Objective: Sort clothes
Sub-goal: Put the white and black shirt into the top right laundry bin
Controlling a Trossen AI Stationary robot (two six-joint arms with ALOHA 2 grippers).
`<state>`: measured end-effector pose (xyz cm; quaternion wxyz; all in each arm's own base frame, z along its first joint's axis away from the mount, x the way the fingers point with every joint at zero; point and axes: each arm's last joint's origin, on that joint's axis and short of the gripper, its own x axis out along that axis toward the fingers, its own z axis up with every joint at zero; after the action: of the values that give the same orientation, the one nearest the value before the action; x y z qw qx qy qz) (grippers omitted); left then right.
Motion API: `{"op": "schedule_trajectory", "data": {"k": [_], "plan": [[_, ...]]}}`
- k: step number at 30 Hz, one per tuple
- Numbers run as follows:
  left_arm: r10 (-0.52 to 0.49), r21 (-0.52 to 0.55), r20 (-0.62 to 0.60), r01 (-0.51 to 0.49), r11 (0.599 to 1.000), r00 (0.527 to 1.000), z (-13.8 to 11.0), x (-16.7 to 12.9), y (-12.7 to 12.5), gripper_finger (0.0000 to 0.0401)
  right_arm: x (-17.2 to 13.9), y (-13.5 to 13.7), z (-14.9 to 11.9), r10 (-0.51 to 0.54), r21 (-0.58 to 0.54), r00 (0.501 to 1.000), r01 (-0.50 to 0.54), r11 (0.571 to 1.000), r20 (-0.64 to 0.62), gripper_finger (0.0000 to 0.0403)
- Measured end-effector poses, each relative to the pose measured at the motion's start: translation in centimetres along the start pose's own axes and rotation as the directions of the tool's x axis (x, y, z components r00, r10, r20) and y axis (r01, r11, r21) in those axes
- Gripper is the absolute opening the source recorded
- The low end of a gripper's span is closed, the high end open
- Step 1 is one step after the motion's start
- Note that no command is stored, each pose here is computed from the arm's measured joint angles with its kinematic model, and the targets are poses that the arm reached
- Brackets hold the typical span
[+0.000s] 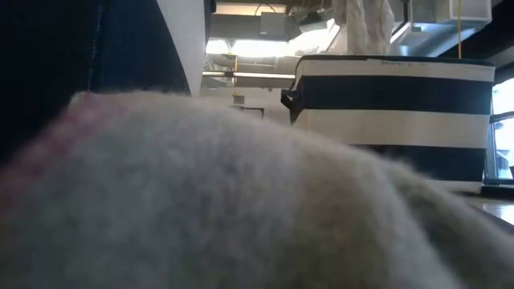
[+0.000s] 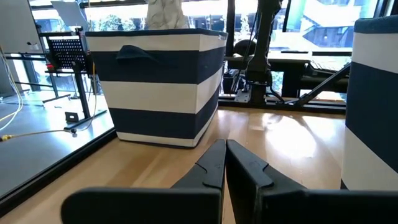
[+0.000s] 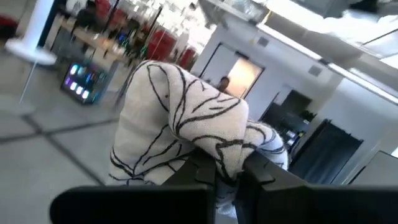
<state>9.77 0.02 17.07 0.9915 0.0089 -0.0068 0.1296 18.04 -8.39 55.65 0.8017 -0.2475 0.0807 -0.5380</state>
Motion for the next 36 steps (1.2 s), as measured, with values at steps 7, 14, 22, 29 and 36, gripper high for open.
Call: {"op": "schedule_trajectory", "data": {"k": [7,14,22,29,36], "plan": [[0.0,0.003,0.0,0.0,1.0,1.0,0.0,0.0,0.0,0.0003,0.2,2.5,-2.8,0.135,-0.044,0.966,-0.148,0.988,-0.22,0.0025],[0.0,0.004,0.0,0.0,1.0,1.0,0.0,0.0,0.0,0.0003,-0.3,4.8,-6.5,0.199,-0.055,0.826,-0.267,0.962,-0.528,0.0026],[0.0,0.004,0.0,0.0,1.0,1.0,0.0,0.0,0.0,0.0003,-0.5,7.1,-9.4,0.25,0.015,0.656,-0.341,0.94,-0.712,0.0026],[0.0,0.0,0.0,0.0,1.0,1.0,0.0,0.0,0.0,0.0003,0.8,10.7,-13.4,0.26,0.02,0.592,-0.381,0.925,-0.763,0.0026],[0.0,-0.013,0.001,0.0,1.0,1.0,0.0,0.0,0.0,0.0003,3.0,12.4,-18.0,0.207,0.058,0.579,-0.264,0.963,-0.789,0.0033]]}}
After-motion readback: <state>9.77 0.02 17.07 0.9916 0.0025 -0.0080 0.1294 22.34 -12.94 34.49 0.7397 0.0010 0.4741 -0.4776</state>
